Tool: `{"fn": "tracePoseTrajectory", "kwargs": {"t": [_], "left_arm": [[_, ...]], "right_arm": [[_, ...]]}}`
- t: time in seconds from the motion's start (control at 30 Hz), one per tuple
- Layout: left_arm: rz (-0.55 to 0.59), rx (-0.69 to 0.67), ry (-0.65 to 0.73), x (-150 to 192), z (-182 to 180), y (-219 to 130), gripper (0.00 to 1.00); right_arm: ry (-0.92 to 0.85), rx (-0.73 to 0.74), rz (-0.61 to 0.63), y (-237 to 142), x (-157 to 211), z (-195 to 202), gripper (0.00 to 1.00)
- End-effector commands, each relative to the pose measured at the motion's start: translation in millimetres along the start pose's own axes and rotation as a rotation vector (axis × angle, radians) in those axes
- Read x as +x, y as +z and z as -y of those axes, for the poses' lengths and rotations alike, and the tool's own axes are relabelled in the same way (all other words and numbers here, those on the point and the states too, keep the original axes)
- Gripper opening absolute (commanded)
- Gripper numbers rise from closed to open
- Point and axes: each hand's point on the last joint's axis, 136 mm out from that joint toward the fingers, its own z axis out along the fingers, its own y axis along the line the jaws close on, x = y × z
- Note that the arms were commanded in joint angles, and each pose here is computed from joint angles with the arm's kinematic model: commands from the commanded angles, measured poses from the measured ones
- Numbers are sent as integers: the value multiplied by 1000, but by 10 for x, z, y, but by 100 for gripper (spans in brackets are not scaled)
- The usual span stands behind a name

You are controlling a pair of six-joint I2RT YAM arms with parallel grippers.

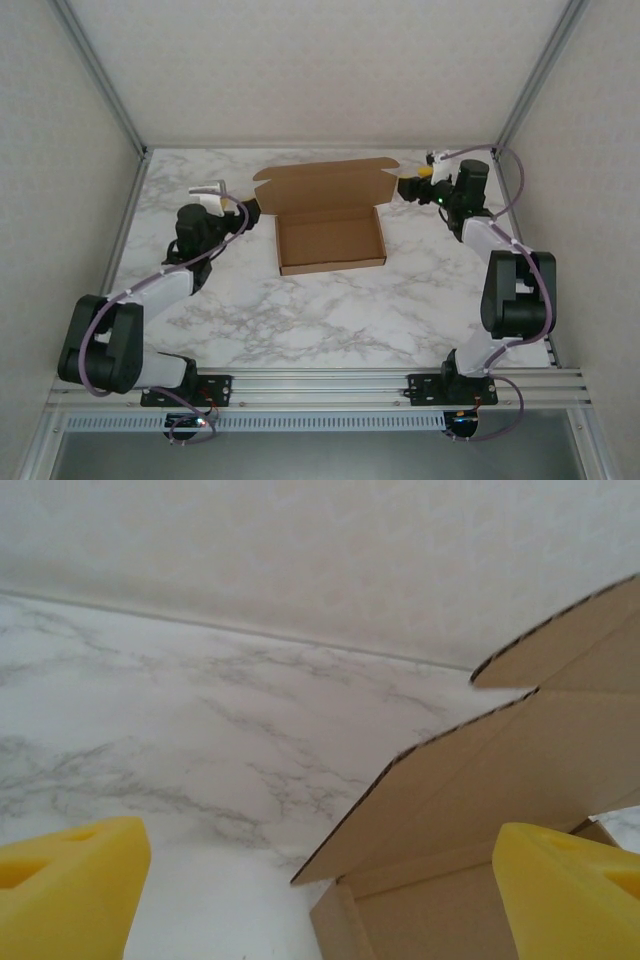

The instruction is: Fold the paper box

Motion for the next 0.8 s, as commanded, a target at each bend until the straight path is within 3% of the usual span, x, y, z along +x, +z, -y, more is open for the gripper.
{"fn": "tracePoseTrajectory", "kwargs": {"t": [0.0,0.43,0.77], "left_arm": [[22,72,45,-187,165,103,89],[-38,147,97,-135,291,298,87],[-42,195,120,-82,396,373,86]], "right_arm": [[-122,-70,52,-46,-133,-151,78],[-202,-192,-24,408,-1,-370,76],[-198,-124,-88,554,112,-287,61]]}}
